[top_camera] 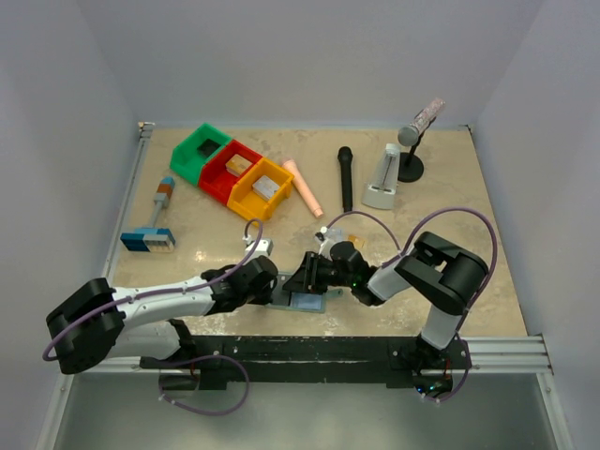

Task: Take the credit cards out of the card holder
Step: Remove the credit card from the card holder.

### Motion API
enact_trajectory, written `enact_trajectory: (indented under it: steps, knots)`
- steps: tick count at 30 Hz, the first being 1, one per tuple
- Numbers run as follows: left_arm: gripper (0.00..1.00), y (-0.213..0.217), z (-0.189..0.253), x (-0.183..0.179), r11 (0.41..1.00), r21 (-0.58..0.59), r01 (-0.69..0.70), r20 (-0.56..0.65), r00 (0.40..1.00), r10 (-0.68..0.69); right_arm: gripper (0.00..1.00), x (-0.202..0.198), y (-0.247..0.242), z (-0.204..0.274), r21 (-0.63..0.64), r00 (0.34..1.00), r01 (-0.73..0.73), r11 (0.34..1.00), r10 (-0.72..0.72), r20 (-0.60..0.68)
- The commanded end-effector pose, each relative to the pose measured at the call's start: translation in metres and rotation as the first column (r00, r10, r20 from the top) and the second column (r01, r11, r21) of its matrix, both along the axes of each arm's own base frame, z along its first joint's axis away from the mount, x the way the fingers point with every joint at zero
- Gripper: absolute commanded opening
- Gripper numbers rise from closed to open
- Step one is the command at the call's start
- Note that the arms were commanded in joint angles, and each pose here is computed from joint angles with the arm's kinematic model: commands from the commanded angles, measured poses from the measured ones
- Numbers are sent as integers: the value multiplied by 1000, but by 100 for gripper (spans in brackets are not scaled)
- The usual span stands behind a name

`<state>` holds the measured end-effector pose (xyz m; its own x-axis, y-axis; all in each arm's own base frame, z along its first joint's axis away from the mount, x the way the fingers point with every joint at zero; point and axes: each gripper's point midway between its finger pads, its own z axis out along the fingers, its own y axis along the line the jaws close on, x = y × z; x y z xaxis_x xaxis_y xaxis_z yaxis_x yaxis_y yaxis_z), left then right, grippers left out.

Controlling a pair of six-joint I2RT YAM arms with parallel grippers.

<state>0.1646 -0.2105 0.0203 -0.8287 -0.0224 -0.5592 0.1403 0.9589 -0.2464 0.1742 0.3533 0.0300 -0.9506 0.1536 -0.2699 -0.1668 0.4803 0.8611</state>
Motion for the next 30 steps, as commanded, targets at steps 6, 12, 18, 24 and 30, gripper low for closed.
enact_trajectory:
  steps: [6,12,18,24,30]
  knots:
    - [11,-12,3,3,997,-72,-8,4,1000,9,43,-18,0,-19,-28,995,-88,996,86,-56]
    - [13,-11,6,3,996,-91,-14,15,1000,15,37,-18,2,-17,-24,993,-101,995,99,-59]
    - [13,-4,3,2,997,-73,-32,15,999,33,25,-19,-1,-16,-18,995,-87,996,86,-57]
    - [12,2,-2,2,997,-49,-52,10,999,52,24,-21,-6,-13,-19,996,-72,997,71,-50]
    - [3,5,-5,1,997,-39,-62,6,998,62,22,-21,-10,-8,-15,997,-63,998,63,-38]
